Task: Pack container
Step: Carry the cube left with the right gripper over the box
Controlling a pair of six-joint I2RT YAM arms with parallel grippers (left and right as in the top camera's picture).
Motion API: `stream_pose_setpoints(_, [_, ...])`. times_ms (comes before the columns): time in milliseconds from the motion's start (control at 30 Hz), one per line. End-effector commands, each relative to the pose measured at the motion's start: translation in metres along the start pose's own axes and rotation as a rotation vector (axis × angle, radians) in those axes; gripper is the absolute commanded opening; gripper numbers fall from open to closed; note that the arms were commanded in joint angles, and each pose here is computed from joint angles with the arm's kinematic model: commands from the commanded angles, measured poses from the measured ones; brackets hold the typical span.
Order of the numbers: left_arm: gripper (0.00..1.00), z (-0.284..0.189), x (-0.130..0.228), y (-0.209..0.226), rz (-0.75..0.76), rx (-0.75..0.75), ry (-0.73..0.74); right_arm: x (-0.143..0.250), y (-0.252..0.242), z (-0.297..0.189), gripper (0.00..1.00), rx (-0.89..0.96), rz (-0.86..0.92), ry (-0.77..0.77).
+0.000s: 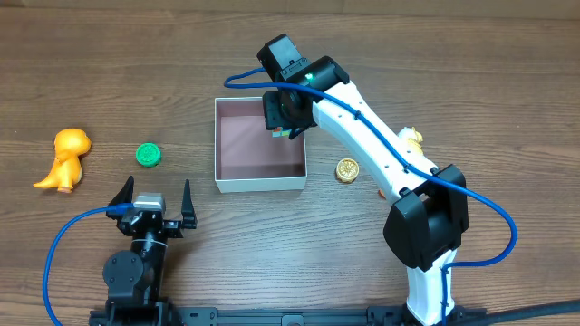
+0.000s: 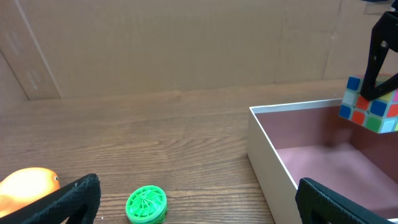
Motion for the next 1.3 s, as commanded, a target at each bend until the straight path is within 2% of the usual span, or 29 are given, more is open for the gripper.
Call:
stream_pose_setpoints(0, [1.00, 0.000, 0.001, -0.001, 0.015, 0.009, 0.000, -0.007, 0.001, -0.002, 0.46, -0.015, 0.014, -0.035])
stream_pose_setpoints(200, [1.00, 0.000, 0.001, -0.001, 0.015, 0.009, 0.000, -0.012, 0.004, 0.003, 0.46, -0.030, 0.019, -0.066])
stream_pose_setpoints(500, [1.00, 0.000, 0.001, -0.001, 0.015, 0.009, 0.000, 0.003, -0.003, 0.032, 0.46, -0.013, 0.032, -0.034])
stream_pose_setpoints(767, [1.00, 0.000, 0.001, -0.001, 0.015, 0.009, 0.000, -0.001, -0.002, 0.032, 0.47, -0.016, 0.033, -0.057])
stream_pose_setpoints(833, [1.00, 0.000, 0.001, -0.001, 0.015, 0.009, 0.000, -0.002, -0.005, 0.032, 0.61, 0.007, 0.034, -0.069])
stream_pose_setpoints(1033, [1.00, 0.000, 0.001, -0.001, 0.015, 0.009, 0.000, -0.005, -0.008, 0.032, 0.63, 0.027, 0.035, -0.087])
stream_pose_setpoints(1133, [1.00, 0.000, 0.001, -0.001, 0.015, 0.009, 0.000, -0.008, -0.006, 0.032, 0.70, 0.022, 0.032, -0.100])
stream_pose_setpoints(1267, [1.00, 0.000, 0.001, -0.001, 0.015, 0.009, 0.000, -0.009, -0.006, 0.032, 0.70, 0.019, 0.032, -0.105])
Point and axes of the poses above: each gripper's point midway between its finger pads, its own z axis out along the fingers, its own y axis along the line the jaws close on, x = y × z, the point moved 4 cm from there along -z, back along the fingers
